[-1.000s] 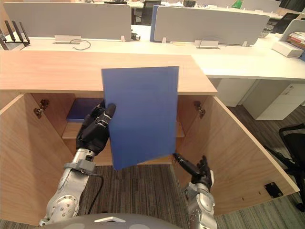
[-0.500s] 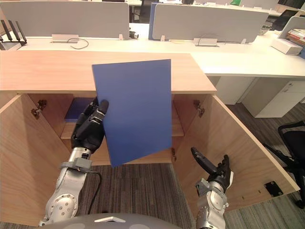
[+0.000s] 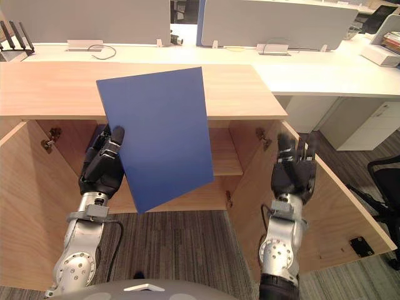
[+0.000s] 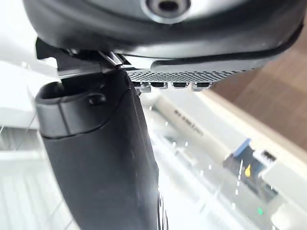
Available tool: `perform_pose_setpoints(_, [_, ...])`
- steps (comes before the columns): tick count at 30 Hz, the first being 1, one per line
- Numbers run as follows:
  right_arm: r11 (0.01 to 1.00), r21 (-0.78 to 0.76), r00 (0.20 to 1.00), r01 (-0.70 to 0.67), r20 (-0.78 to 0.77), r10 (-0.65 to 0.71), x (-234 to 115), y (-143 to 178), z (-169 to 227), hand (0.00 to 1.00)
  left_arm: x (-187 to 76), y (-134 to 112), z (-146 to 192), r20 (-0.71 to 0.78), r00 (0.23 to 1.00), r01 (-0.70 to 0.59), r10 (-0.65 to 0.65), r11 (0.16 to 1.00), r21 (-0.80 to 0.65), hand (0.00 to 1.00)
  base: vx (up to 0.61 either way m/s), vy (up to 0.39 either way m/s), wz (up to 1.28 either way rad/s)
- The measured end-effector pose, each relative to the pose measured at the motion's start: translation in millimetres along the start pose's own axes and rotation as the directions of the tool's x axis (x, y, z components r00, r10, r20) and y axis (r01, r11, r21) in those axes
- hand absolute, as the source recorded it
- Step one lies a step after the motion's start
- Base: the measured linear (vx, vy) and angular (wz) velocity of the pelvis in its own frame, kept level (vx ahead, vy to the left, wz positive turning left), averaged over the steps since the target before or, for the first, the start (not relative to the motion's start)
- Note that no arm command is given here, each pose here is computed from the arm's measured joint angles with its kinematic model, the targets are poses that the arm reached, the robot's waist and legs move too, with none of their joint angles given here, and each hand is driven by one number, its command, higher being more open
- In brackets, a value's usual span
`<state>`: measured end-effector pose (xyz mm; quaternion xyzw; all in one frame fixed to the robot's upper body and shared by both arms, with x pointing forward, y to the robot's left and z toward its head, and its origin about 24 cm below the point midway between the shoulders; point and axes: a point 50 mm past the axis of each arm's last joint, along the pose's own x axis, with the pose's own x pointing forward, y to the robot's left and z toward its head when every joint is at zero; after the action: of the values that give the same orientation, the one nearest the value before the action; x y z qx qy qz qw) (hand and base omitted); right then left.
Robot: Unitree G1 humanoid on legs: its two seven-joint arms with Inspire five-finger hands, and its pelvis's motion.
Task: Walk over to the cabinet, pick up the folder, carry it to the office cabinet, place the folder inside the office cabinet, then close the office cabinet door
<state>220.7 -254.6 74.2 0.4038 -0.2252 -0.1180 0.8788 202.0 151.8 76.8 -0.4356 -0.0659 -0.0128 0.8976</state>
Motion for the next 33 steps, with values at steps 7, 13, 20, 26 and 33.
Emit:
perform_pose_setpoints(7, [0.98,-0.017,0.98,-0.198,-0.038,0.197,11,24,0,1.0,0,1,4,0.017,1.0,0.025,-0.025,1.0,0.008,0.0,-0.01,-0.009,0.02])
perform_pose_setpoints(13, [0.913,-0.157,0.91,-0.376,-0.247,0.332,15,36,-11,1.0,0,-3,1,0.003,0.997,0.08,-0.08,0.997,0.004,0.0,-0.01,-0.005,0.02])
perform_pose_setpoints(20, [0.825,-0.199,0.805,-0.529,-0.426,0.414,24,47,-36,1.0,1,-13,-7,-0.04,0.989,0.144,-0.144,0.99,-0.004,0.0,-0.02,-0.015,0.07])
perform_pose_setpoints(26, [0.746,-0.226,0.722,-0.626,-0.529,0.446,32,58,-49,1.0,2,-19,-11,-0.05,0.981,0.186,-0.186,0.982,-0.014,0.0,-0.03,-0.016,0.07])
perform_pose_setpoints(33, [0.713,-0.254,0.694,-0.653,-0.578,0.43,39,57,-56,1.0,2,-20,-11,-0.056,0.977,0.205,-0.204,0.979,-0.002,0.0,-0.01,-0.009,0.03])
